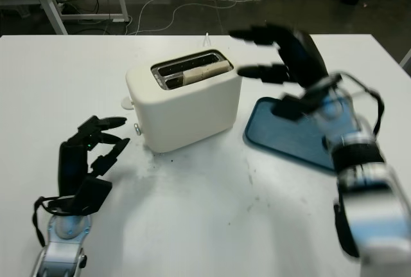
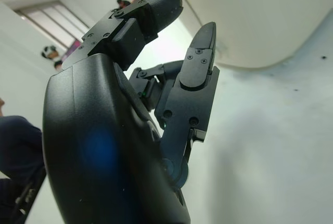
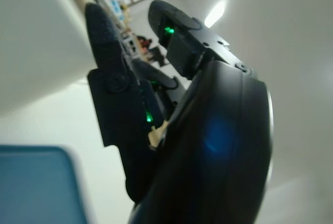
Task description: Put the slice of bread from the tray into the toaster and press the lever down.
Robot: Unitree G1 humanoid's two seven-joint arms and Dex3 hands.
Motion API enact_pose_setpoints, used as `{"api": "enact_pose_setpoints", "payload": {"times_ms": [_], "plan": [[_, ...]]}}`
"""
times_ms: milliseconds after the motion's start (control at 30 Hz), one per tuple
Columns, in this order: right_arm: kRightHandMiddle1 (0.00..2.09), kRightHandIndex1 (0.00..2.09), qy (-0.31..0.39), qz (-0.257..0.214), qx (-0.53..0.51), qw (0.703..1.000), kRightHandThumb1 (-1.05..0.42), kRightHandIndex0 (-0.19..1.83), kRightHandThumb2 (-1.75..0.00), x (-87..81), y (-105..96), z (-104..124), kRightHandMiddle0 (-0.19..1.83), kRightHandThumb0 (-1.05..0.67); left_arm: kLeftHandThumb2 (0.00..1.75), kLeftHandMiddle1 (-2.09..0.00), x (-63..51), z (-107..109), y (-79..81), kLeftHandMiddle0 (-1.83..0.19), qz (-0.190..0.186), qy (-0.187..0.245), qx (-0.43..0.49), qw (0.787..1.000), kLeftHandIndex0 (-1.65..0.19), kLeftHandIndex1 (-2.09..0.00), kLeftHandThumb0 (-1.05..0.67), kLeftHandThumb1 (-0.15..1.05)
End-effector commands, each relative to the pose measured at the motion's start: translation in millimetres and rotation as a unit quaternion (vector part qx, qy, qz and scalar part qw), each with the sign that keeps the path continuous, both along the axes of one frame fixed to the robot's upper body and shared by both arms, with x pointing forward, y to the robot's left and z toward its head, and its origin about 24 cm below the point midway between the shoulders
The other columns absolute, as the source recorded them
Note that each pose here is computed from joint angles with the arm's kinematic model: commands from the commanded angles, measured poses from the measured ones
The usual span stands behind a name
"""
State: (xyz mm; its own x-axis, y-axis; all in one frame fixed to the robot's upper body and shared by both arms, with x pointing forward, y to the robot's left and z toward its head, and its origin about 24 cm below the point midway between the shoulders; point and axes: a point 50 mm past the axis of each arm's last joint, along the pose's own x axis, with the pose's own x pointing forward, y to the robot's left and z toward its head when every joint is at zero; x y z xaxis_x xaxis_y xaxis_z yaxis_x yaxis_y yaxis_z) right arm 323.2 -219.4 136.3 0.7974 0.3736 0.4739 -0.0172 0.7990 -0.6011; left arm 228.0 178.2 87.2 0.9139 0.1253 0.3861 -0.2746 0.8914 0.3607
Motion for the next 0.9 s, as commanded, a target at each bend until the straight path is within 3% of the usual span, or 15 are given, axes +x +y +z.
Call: {"api": "enact_pose_setpoints", "payload": {"times_ms": [0,133,333,633,867], "plan": [[0.02,0.3,0.028,-0.004,0.049,0.998,-0.91,0.91,-0.01,-12.0,-1,-17,0.89,-0.48,0.09,-1.31,2.4,11,1.9,-0.58,-0.007,-0.023,0.012,1.0,-0.66,-0.71,-0.18,0.92],[0.04,0.27,0.104,-0.026,0.158,0.982,-0.9,0.96,0.0,-34.4,5,-52,0.96,-0.5,0.07,-1.35,5.5,21,8.3,-0.59,-0.006,-0.036,0.043,0.998,-0.66,-0.72,-0.2,0.92],[0.03,0.22,0.122,-0.113,0.229,0.959,-0.87,1.15,0.0,-52.2,17,-79,1.07,-0.5,0.02,-1.26,7.0,42,20.6,-0.63,-0.007,-0.057,0.09,0.994,-0.71,-0.68,-0.21,0.91],[0.01,0.19,0.148,-0.112,0.28,0.942,-0.87,1.17,0.0,-50.5,14,-71,1.07,-0.48,0.0,-1.15,15.4,84,43.4,-0.76,-0.029,-0.074,0.204,0.976,-0.82,-0.58,-0.19,0.86],[0.01,0.16,0.17,-0.087,0.312,0.931,-0.87,1.18,0.0,-48.9,16,-66,1.09,-0.48,0.0,-1.2,28.2,111,45.9,-0.88,-0.061,-0.064,0.285,0.954,-0.97,-0.51,-0.17,0.82]]}}
